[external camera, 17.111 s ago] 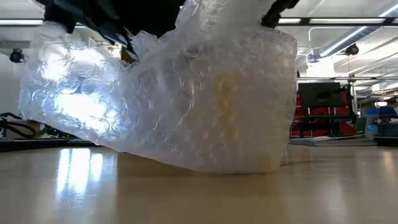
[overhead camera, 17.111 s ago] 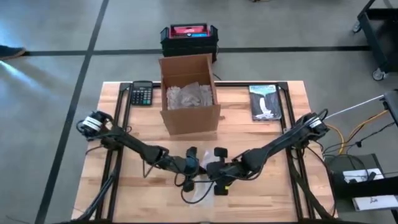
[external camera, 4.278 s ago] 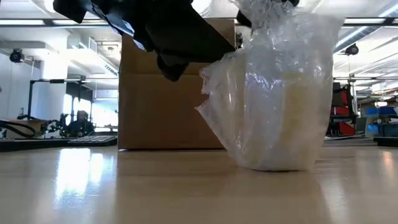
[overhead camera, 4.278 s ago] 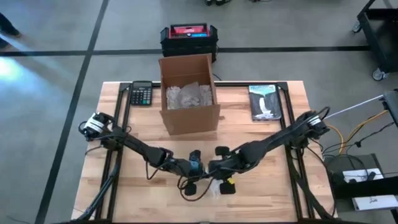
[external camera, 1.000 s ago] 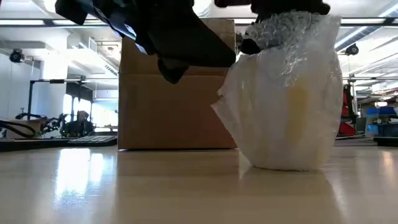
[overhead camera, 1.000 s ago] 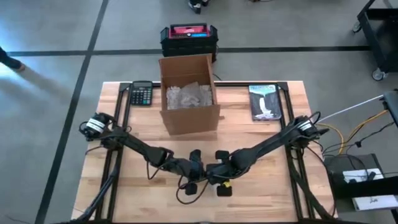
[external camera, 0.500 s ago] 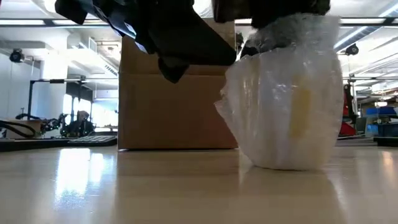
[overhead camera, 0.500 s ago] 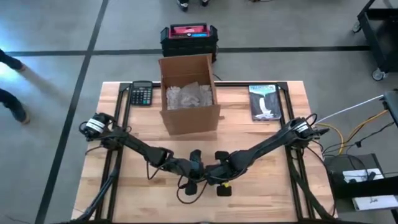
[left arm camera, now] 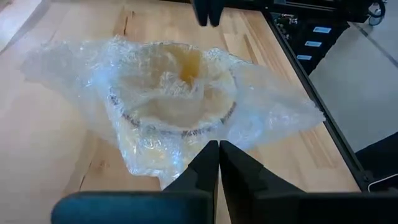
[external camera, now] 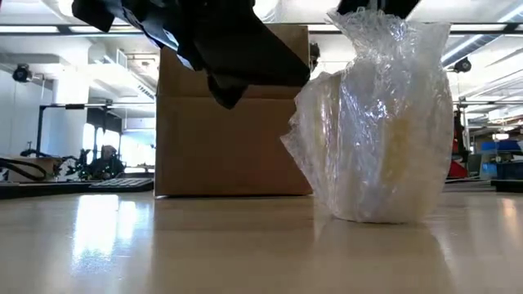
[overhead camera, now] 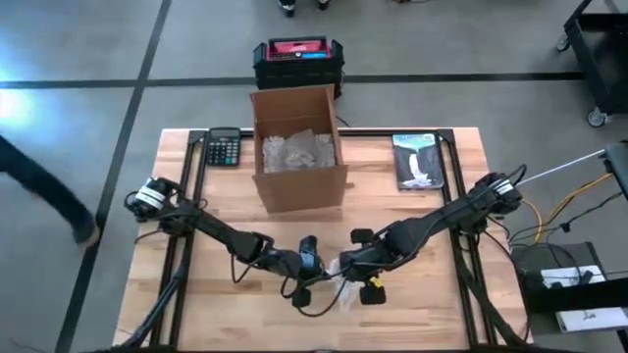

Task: Wrap mug
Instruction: Put the wrapped yellow mug into the brown cardboard box

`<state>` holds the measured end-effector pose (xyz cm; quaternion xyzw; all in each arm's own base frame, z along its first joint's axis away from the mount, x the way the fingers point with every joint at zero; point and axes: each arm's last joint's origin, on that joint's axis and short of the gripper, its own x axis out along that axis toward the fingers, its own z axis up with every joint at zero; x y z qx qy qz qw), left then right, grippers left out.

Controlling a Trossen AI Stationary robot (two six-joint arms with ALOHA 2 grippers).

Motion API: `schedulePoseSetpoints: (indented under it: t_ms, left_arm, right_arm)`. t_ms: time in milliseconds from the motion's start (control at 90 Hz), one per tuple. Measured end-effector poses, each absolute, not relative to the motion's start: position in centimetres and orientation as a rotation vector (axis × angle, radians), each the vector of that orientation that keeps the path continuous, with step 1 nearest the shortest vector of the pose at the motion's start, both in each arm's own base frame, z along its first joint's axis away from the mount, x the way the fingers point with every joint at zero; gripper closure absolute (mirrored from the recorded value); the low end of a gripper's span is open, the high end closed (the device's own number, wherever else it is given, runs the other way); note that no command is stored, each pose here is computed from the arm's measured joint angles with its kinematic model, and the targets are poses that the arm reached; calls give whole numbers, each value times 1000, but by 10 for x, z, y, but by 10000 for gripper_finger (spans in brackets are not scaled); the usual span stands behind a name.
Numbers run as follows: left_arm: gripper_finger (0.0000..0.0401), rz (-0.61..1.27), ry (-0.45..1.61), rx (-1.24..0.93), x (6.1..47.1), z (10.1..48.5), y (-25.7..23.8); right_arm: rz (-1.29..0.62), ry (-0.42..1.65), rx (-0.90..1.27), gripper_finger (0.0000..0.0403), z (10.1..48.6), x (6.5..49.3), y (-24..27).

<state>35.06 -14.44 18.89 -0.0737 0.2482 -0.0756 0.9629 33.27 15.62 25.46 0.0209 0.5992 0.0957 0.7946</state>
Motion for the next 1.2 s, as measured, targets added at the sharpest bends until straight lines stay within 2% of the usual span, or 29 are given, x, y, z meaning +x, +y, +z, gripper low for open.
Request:
schedulePoseSetpoints:
  t_ms: [167, 389, 489, 589, 733, 967, 1044, 1156, 1200]
  left_arm:
    - [401, -153, 506, -148, 350, 189, -144]
    - [401, -152, 506, -148, 350, 189, -144]
    - [401, -152, 507, -148, 350, 189, -144]
    - [401, -152, 507, -148, 350, 189, -144]
    - [401, -152, 507, -148, 350, 189, -144]
    - [401, -152, 508, -148, 350, 188, -144]
    - [401, -152, 508, -147, 350, 188, -144]
    - [401, -152, 509, -147, 350, 188, -144]
    - [401, -153, 511, -146, 350, 188, -145]
  right_arm:
    - [246, 1284, -2, 321, 255, 326, 170]
    - [246, 1260, -231, 216, 242, 316, 178]
    - [248, 1254, -236, 191, 234, 316, 177]
    - [269, 1235, -257, 184, 227, 316, 178]
    - [307, 1196, -290, 199, 212, 316, 178]
    - [284, 1271, -391, 245, 172, 320, 177]
    - [292, 1294, -414, 283, 164, 322, 178]
    - [345, 1315, -408, 372, 166, 325, 181]
    - [362, 1330, -405, 387, 170, 325, 181]
